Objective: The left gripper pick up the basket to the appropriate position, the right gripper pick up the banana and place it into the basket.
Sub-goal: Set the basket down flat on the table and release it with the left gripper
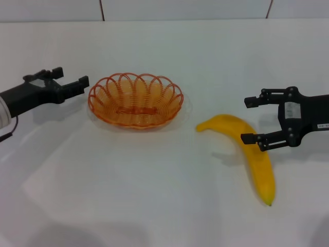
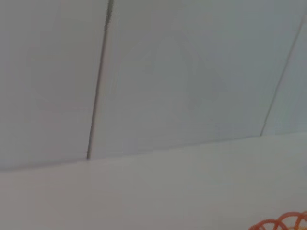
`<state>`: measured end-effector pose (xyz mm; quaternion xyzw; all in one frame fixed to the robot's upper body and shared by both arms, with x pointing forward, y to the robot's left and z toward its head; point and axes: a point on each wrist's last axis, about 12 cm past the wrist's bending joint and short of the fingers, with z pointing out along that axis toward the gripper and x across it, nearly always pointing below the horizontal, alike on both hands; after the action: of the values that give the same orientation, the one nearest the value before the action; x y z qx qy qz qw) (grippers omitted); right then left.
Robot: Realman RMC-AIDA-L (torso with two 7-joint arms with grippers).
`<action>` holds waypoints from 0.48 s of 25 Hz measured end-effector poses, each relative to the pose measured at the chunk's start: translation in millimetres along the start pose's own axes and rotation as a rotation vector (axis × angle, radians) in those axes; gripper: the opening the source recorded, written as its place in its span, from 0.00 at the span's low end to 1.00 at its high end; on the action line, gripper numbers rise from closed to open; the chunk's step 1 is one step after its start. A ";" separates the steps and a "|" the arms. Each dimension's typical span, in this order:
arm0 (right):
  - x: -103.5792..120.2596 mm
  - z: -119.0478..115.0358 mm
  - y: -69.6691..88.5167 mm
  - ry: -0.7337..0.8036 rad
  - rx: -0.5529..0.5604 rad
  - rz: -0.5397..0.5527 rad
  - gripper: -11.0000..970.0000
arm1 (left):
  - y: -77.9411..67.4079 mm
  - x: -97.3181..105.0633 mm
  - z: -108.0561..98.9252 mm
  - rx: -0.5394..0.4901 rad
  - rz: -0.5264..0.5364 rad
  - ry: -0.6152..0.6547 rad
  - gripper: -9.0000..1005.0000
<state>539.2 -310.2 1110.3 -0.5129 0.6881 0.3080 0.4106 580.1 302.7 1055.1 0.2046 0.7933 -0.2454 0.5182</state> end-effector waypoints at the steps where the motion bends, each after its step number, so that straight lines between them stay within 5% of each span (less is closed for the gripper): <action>1: 0.0 0.0 0.0 0.000 0.000 0.000 0.91 | 0.4 -0.7 -1.4 0.001 0.021 -0.004 0.87; 12: 0.4 -0.1 0.3 0.000 0.000 0.015 0.91 | -7.1 -6.8 -16.5 0.102 0.200 -0.067 0.87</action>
<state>538.8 -310.4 1110.0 -0.5079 0.6918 0.3111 0.4082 566.7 306.5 1068.3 0.3004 0.7377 -0.2395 0.5552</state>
